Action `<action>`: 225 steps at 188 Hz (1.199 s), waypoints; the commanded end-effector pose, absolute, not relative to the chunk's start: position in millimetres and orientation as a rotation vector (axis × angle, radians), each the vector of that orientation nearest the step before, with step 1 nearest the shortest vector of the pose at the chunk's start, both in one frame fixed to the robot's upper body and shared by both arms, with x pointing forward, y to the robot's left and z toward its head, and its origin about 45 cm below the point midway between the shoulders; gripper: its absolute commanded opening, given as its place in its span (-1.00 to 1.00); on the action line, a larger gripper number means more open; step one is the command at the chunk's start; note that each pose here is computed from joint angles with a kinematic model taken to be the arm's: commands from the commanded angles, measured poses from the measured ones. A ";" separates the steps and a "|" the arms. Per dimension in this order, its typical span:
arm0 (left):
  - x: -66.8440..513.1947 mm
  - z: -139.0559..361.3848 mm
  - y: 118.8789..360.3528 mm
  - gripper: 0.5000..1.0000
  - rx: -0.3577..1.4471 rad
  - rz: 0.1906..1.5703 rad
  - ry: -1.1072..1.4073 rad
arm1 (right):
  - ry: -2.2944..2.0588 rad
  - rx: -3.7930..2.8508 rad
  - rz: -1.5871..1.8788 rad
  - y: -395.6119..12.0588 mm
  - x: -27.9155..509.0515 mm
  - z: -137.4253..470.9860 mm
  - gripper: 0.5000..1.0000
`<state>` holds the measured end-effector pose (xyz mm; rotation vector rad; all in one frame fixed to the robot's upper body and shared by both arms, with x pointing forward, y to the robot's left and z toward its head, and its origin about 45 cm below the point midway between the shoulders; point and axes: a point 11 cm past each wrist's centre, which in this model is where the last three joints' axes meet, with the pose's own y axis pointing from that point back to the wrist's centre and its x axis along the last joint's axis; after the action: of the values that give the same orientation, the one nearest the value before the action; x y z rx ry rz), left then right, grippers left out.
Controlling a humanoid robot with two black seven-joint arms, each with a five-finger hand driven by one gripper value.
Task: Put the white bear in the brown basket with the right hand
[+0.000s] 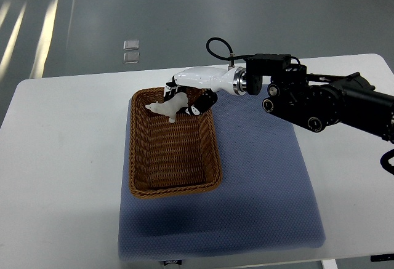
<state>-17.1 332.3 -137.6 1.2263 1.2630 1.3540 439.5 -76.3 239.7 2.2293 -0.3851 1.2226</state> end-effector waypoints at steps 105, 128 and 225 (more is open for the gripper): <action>-17.3 -137.5 333.5 1.00 1.230 1.355 1.261 | -0.922 2.309 0.942 -138.2 469.0 229.6 0.37; -17.5 -137.5 334.0 1.00 1.232 1.355 1.259 | -1.187 2.340 0.708 -176.8 477.1 217.8 0.37; -17.3 -137.6 332.9 1.00 1.230 1.353 1.261 | -2.167 2.284 -0.425 -292.9 461.2 162.4 0.43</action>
<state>-17.3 333.1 -137.6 1.2295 1.2612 1.3545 466.4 -278.2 170.1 2.3206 -2.0610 -0.2798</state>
